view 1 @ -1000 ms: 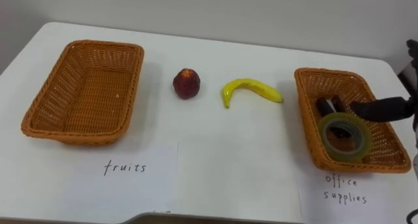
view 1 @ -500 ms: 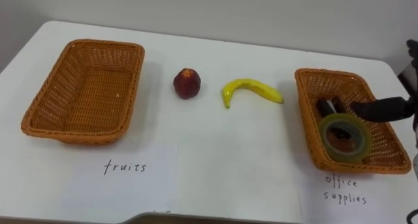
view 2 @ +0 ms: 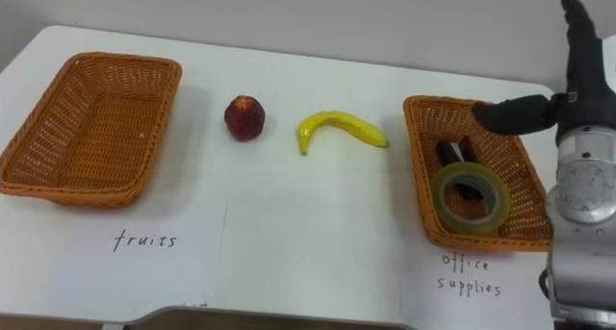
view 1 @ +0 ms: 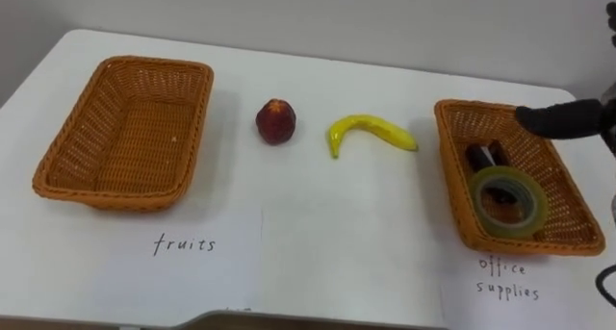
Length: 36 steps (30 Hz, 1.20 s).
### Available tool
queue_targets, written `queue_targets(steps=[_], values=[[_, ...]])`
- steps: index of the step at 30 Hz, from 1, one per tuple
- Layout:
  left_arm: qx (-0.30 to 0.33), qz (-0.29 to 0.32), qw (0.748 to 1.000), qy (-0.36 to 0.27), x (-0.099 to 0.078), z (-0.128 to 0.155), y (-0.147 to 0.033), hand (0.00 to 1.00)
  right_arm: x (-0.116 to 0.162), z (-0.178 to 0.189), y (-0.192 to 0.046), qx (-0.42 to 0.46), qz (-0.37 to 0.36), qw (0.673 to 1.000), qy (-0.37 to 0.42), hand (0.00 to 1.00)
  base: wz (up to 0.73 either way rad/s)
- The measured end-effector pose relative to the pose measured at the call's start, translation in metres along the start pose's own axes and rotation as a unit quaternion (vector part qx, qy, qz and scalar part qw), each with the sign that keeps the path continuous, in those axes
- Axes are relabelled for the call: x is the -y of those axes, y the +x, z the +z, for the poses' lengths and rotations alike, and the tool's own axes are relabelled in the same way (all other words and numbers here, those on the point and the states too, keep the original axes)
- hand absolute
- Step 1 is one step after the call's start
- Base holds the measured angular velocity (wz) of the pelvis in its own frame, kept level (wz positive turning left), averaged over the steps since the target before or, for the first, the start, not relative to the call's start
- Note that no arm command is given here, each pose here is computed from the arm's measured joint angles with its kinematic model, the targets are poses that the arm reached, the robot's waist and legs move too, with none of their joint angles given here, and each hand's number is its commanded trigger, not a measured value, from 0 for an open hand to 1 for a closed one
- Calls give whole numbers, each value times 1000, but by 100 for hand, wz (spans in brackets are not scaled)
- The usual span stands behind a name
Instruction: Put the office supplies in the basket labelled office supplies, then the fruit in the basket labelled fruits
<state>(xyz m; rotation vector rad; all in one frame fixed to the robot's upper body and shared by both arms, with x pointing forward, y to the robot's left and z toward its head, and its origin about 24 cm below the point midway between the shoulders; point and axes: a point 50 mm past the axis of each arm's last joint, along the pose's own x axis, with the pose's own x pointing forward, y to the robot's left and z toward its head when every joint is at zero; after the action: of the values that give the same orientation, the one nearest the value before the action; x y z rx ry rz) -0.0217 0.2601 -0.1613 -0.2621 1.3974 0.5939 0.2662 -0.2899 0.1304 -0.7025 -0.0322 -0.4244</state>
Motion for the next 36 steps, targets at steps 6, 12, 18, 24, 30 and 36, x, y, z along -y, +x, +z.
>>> queue_targets(steps=[6, 12, 18, 24, 30, 36], values=[[-7, -2, 1000, 3, -5, -5, -1, 0, 0, 9, -1, 20, -5, 1000, -23, 0, 0], [-3, 0, 1000, 17, -8, -1, -1, 0, -26, 24, -1, 50, 61, 996, -32, 0, -3], [-4, 1, 999, 40, -6, 7, 1, 0, -33, 43, 12, 80, 77, 993, -39, 0, 2], [8, -4, 999, 48, -1, 18, 2, 0, -41, 48, 17, 88, 88, 991, -53, 0, -2], [17, -14, 998, 54, 7, 26, 3, 0, -48, 56, 17, 102, 102, 988, -57, 0, -1], [20, -17, 998, 59, 8, 28, 3, 0, -51, 66, 24, 115, 104, 986, -57, 0, 2]])
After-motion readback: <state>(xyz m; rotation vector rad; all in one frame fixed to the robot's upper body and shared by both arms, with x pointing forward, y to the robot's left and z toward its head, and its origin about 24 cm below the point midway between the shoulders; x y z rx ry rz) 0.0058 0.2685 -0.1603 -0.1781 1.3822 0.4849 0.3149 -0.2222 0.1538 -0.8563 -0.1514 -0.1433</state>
